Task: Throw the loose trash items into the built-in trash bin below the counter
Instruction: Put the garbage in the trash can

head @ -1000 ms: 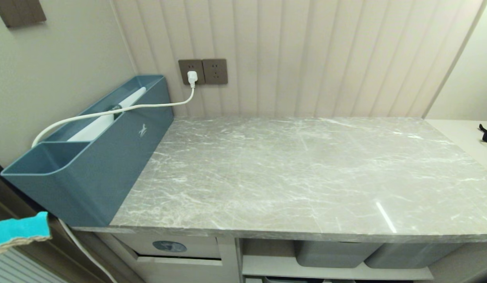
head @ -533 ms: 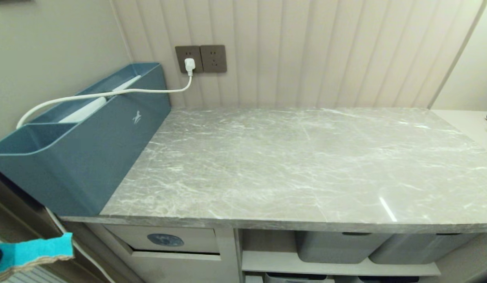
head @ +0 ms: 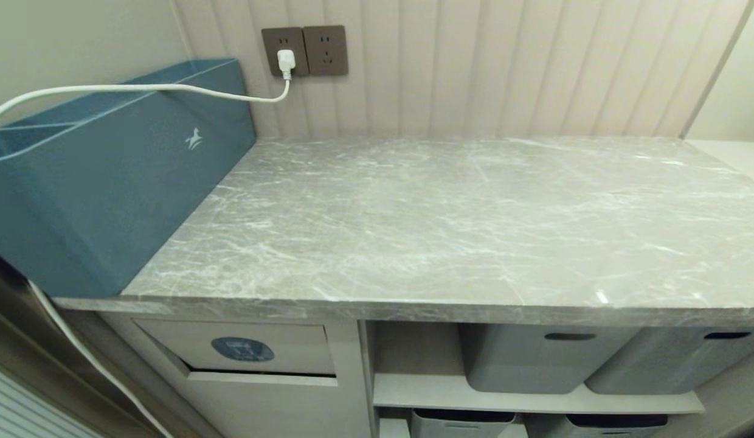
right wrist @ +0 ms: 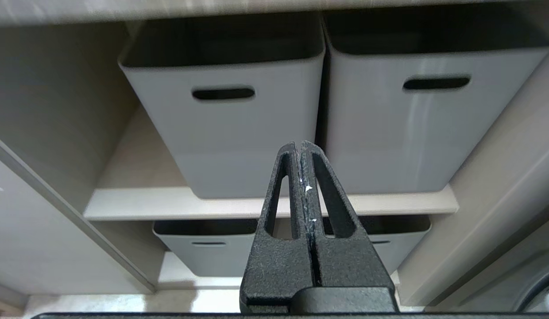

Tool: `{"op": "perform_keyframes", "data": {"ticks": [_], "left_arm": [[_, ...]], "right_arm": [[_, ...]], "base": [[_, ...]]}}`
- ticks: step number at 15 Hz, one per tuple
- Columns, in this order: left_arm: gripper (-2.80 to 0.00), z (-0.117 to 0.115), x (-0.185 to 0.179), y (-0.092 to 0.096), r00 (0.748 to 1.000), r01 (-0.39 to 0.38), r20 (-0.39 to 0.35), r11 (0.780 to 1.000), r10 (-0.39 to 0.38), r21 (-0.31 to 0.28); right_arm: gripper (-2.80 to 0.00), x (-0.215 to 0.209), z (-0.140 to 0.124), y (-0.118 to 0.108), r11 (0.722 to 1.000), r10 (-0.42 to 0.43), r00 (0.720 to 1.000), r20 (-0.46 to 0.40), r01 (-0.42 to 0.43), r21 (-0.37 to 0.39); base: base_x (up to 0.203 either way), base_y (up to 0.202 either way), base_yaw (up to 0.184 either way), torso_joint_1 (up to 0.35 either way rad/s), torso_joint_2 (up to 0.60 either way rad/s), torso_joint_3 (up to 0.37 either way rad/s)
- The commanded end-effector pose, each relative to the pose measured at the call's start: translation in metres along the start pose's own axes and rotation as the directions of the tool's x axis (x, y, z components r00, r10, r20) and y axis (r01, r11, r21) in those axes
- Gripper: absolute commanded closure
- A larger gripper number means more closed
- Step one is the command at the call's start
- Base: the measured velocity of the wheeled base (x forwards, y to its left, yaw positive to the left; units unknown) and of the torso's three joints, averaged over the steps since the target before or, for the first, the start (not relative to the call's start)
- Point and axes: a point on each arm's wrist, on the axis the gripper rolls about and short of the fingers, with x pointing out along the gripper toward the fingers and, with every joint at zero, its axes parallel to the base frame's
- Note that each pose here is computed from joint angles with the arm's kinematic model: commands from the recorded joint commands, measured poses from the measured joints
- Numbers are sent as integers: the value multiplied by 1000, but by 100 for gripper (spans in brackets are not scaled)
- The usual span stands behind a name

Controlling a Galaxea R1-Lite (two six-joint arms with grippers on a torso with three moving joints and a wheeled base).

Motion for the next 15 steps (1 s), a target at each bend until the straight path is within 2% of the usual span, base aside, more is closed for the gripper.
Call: {"op": "perform_keyframes", "data": {"ticks": [1,3,5,13,15], "left_arm": [[0,-17,-9,0,996,7,85,1000,-7,7],[0,-24,-15,0,989,8,146,1000,-9,7],[0,-25,-15,0,987,-3,163,1000,5,-10],[0,-25,-15,0,987,2,163,1000,-2,0],[0,-25,-15,0,986,1,165,999,-7,35]], "right_arm": [[0,0,0,0,1000,0,1000,0,0,0],[0,0,0,0,1000,0,1000,-1,0,0],[0,0,0,0,1000,0,1000,-1,0,0],[0,0,0,0,1000,-2,1000,-2,2,0],[0,0,0,0,1000,-2,1000,-2,2,0]], "base": [[0,0,0,-212,508,287],[0,0,0,-208,493,284],[0,0,0,-187,487,282],[0,0,0,-171,466,298],[0,0,0,-135,449,316]]}}
